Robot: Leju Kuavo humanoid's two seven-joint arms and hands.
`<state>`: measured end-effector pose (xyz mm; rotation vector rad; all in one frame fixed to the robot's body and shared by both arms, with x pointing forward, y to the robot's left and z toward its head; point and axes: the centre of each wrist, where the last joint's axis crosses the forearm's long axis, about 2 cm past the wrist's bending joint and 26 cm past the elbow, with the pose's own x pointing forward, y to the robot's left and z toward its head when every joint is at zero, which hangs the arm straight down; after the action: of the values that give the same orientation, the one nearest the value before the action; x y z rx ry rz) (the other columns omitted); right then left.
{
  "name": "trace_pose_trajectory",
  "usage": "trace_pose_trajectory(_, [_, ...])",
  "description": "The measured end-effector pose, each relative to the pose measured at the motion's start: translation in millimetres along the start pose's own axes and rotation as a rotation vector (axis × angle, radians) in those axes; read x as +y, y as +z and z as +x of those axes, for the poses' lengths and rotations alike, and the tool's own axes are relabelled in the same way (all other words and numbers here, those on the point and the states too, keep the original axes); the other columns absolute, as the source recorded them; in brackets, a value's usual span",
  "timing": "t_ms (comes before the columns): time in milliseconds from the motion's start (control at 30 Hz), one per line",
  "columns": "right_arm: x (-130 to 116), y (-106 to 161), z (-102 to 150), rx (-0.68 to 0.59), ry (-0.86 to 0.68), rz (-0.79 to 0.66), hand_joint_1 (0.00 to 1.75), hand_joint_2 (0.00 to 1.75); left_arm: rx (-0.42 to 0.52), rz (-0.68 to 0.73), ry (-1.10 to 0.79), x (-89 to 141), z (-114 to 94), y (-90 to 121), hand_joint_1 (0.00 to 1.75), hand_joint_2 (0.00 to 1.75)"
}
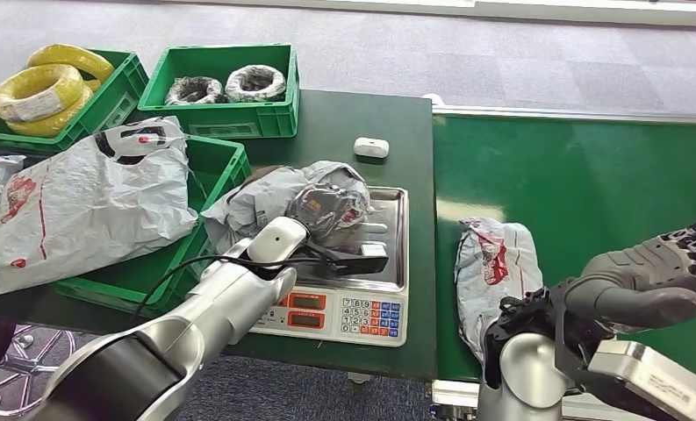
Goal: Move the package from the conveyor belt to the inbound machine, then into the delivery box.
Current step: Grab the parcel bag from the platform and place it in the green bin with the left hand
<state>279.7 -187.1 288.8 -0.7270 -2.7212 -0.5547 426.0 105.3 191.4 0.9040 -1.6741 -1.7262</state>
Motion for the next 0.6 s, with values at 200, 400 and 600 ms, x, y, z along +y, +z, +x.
trace_pose_trajectory(200, [-4,3,1,0.014,0.005,-0.006,0.00,0.00,0.018,0.475,0.603,51,-26,-9,1.64,1.75])
trace_pose_trajectory(400, [-6,3,0,0.017,0.013,-0.011,0.00,0.00,0.087,0.733,0.746,95,-58,-4,1.62,1.75])
trace_pose_trajectory(600, [-8,2,-1,0.017,0.016,-0.015,0.00,0.00,0.175,0.945,0.831,110,-81,9,1.59,1.75])
